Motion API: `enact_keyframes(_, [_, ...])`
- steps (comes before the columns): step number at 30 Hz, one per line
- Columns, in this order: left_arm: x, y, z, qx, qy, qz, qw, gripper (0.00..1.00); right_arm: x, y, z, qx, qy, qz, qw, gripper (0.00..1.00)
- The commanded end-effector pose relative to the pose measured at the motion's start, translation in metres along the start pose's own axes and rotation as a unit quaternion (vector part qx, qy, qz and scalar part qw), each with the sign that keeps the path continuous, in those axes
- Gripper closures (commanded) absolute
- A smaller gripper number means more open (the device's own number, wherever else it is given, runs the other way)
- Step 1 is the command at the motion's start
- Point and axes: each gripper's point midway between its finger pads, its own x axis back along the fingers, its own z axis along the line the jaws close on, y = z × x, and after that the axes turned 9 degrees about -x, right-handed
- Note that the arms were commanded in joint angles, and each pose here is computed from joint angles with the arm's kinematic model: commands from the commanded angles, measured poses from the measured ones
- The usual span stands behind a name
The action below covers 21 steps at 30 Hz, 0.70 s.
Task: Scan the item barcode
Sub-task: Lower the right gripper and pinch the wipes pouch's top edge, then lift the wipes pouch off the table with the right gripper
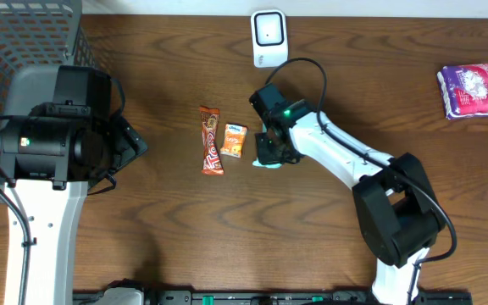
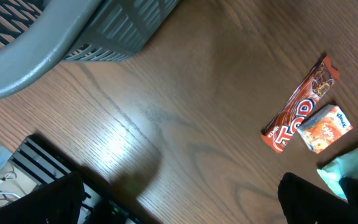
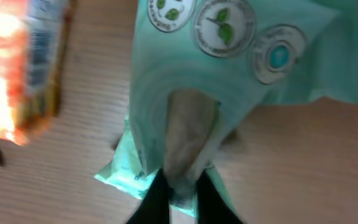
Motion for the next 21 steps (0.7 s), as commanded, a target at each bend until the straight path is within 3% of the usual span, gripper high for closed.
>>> enact_keyframes(1, [0.002,0.000,0.005,0.008,0.005,-0.005,1.000,0.01,0.021,0.005,-0.012,-0.014,-0.005,-0.014,1.000,0.99])
enact_keyframes(14, [0.002,0.000,0.005,0.008,0.005,-0.005,1.000,0.01,0.052,0.000,-0.022,-0.054,-0.003,-0.019,0.998,0.97])
enact_keyframes(16, [0.002,0.000,0.005,0.008,0.005,-0.005,1.000,0.01,0.052,0.002,-0.023,-0.056,-0.002,-0.022,0.998,0.80])
enact_keyframes(18, [0.002,0.000,0.005,0.008,0.005,-0.005,1.000,0.01,0.052,0.003,-0.024,-0.058,-0.002,-0.022,0.998,0.73])
enact_keyframes(20, [0.002,0.000,0.005,0.008,0.005,-0.005,1.000,0.01,0.053,0.004,-0.026,-0.061,-0.001,-0.023,0.998,0.57])
enact_keyframes(21, [0.002,0.000,0.005,0.008,0.005,-0.005,1.000,0.01,0.053,0.006,-0.027,-0.063,-0.001,-0.025,0.998,0.55])
